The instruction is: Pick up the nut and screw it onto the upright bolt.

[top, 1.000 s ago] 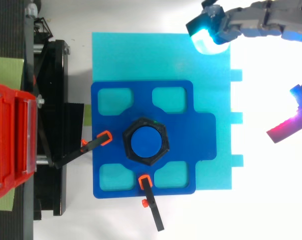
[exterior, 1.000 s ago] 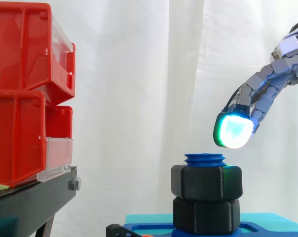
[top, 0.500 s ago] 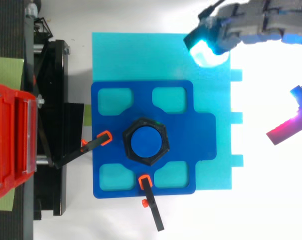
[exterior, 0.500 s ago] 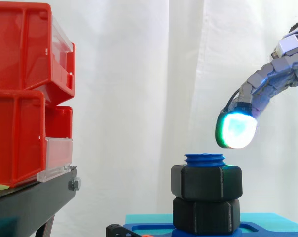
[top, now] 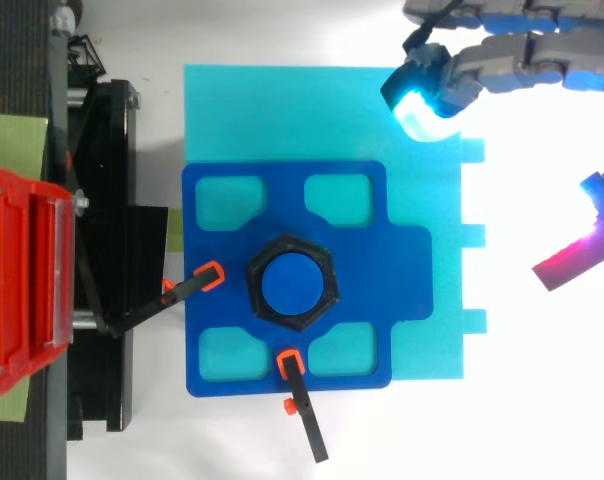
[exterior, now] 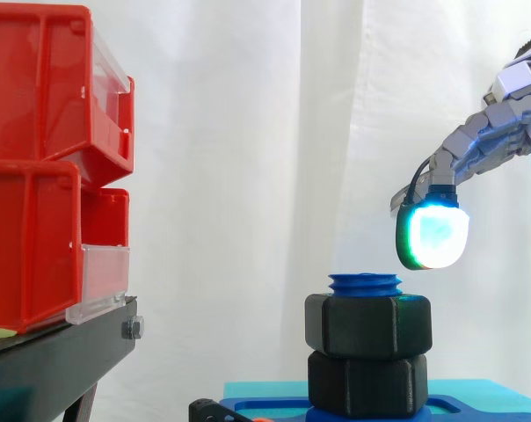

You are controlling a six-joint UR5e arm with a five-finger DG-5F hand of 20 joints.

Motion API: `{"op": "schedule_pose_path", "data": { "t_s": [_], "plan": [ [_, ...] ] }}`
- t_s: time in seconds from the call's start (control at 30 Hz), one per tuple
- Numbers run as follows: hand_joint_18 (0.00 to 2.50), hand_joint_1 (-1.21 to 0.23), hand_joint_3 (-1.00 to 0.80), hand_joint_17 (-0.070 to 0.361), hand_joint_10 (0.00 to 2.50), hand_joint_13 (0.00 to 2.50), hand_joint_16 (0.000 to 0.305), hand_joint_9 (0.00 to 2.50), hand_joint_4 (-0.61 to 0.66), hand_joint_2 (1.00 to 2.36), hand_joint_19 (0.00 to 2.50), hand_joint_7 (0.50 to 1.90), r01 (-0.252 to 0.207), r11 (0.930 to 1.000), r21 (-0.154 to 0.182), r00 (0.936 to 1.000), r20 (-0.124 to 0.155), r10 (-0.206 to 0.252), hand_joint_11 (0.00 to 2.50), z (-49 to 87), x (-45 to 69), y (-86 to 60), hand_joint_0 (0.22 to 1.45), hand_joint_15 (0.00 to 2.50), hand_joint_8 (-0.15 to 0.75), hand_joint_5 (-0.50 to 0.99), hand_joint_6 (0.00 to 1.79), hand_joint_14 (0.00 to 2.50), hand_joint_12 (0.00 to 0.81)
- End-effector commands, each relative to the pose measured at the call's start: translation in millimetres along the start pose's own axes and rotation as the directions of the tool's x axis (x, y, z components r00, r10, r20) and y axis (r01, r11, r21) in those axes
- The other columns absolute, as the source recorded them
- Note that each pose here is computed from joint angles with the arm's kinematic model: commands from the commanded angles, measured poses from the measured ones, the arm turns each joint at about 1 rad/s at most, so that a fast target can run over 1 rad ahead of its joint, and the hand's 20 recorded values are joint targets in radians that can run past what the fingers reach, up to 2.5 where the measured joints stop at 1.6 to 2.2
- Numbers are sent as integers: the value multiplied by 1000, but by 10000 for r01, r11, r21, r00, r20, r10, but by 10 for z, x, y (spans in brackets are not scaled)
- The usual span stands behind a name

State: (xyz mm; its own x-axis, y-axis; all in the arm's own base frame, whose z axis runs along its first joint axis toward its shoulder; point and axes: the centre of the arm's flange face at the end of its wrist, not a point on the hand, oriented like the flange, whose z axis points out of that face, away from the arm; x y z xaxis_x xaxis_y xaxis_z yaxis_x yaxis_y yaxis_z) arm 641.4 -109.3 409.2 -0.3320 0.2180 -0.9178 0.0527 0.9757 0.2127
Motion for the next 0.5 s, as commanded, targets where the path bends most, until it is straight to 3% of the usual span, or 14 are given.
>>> {"op": "schedule_pose_path", "data": {
  "t_s": [0.0,0.1,0.23,0.3,0.43,0.47],
  "plan": [
    [0,-340,-500,100,0,61,44,77,110,1000,0,715,0,10000,0,10000,0,0,0,0,0,0,466,0,192,-224,502,0,347],
    [0,-346,-500,99,0,68,44,84,104,1000,0,656,0,10000,34,10000,-8,0,0,-1,1,-4,468,0,189,-223,501,0,346],
    [0,-351,-500,98,0,69,44,83,109,1000,0,710,0,10000,34,10000,-8,0,0,-1,1,-4,469,0,188,-223,502,0,344],
    [0,-361,-500,99,0,89,44,107,105,1000,0,639,0,10000,34,10000,-8,0,0,-1,1,-4,471,0,190,-218,501,0,343],
    [0,-354,-500,98,0,78,43,83,109,1000,0,698,0,10000,37,10000,-23,0,0,5,9,-5,470,0,187,-221,502,0,342],
    [0,-364,-500,97,0,92,43,99,104,1000,0,644,0,10000,34,10000,-8,0,0,-1,1,-4,471,0,189,-218,501,0,342]
  ]
}}
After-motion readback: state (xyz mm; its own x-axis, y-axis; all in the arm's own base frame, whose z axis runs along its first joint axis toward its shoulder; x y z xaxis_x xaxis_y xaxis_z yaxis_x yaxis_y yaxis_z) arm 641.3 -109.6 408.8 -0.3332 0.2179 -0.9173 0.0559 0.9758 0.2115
